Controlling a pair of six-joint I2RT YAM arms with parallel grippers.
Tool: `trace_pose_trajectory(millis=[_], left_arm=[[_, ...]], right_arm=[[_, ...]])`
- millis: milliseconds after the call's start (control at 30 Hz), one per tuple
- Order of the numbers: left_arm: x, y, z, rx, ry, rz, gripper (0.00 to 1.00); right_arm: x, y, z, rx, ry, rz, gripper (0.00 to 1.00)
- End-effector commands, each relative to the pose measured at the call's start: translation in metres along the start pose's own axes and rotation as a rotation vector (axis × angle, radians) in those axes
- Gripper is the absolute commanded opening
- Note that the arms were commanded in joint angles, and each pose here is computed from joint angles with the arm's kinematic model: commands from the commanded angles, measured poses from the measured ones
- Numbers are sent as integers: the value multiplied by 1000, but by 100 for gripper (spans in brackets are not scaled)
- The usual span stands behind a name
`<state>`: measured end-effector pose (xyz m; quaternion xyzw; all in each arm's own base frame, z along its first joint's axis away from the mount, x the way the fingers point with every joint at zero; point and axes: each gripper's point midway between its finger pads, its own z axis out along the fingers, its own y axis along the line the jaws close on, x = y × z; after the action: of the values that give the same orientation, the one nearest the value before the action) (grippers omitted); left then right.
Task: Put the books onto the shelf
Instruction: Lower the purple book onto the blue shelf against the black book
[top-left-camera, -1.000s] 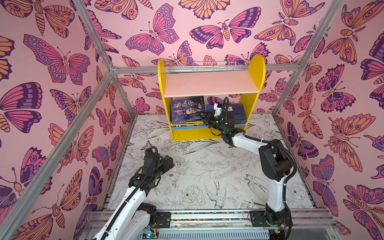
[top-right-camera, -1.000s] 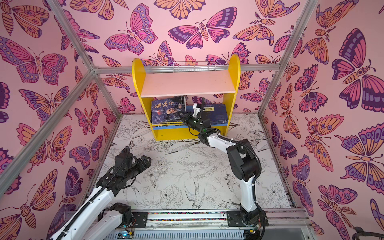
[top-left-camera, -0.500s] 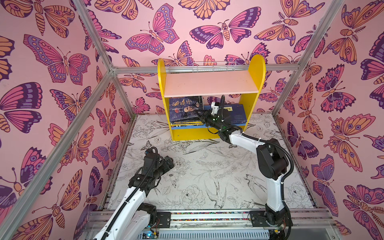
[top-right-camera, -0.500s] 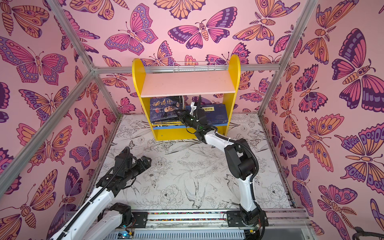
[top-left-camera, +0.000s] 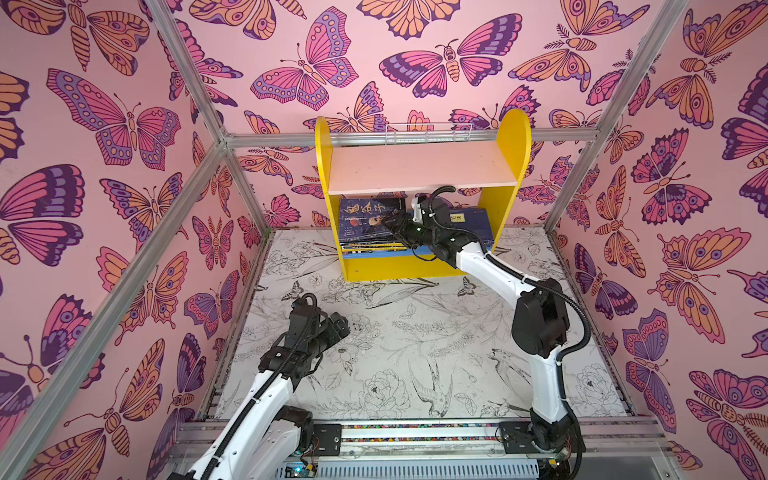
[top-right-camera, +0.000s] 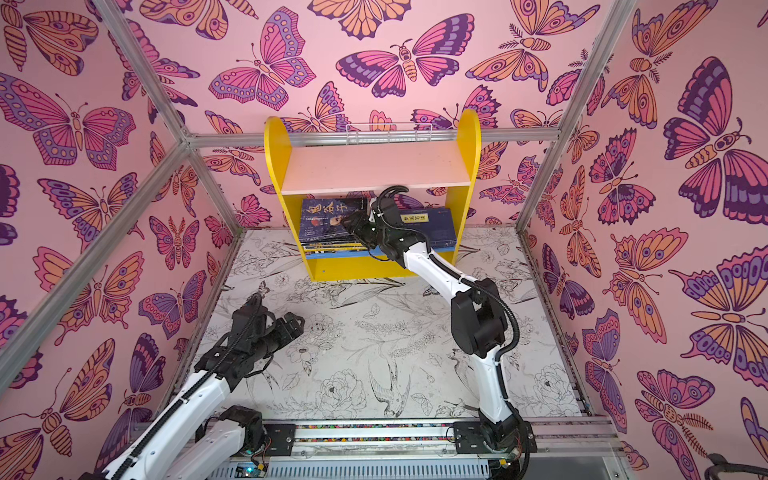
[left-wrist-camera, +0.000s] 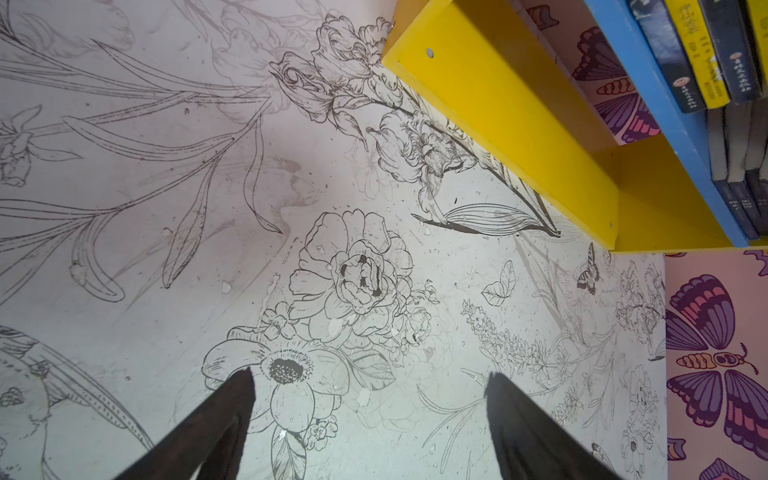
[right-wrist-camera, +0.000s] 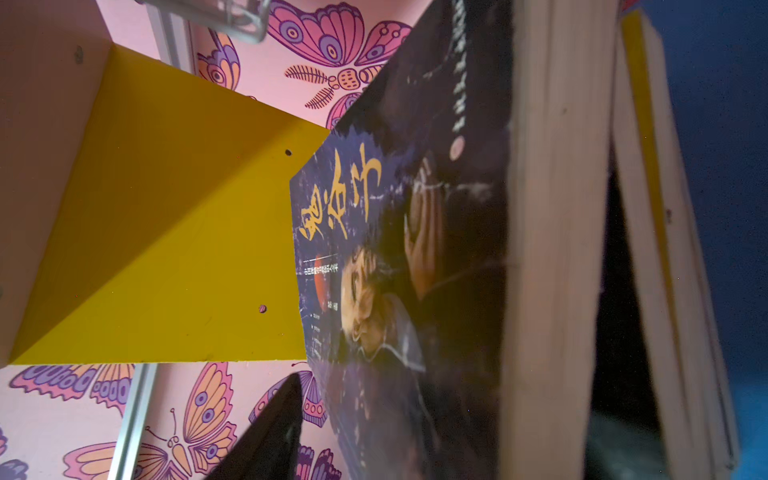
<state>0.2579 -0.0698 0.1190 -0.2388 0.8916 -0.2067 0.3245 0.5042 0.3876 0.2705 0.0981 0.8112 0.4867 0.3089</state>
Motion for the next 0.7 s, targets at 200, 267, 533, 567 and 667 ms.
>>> trace_pose_trajectory(millis=[200, 267, 533, 567, 667], left_arm=[[1, 0, 0, -3, 17, 9, 89], [2, 0, 0, -5, 20, 11, 89], [-1, -1, 0, -8, 17, 12, 90], [-1, -1, 0, -8, 18, 14, 90], [-2, -2, 1, -9, 20, 16, 90]], right_arm=[[-18, 14, -15, 111, -21, -198, 71], [-24, 14, -21, 148, -38, -241, 72], [-44, 11, -46, 306, -78, -454, 77], [-46, 9, -49, 325, -81, -474, 77], [-45, 7, -54, 345, -70, -523, 78]])
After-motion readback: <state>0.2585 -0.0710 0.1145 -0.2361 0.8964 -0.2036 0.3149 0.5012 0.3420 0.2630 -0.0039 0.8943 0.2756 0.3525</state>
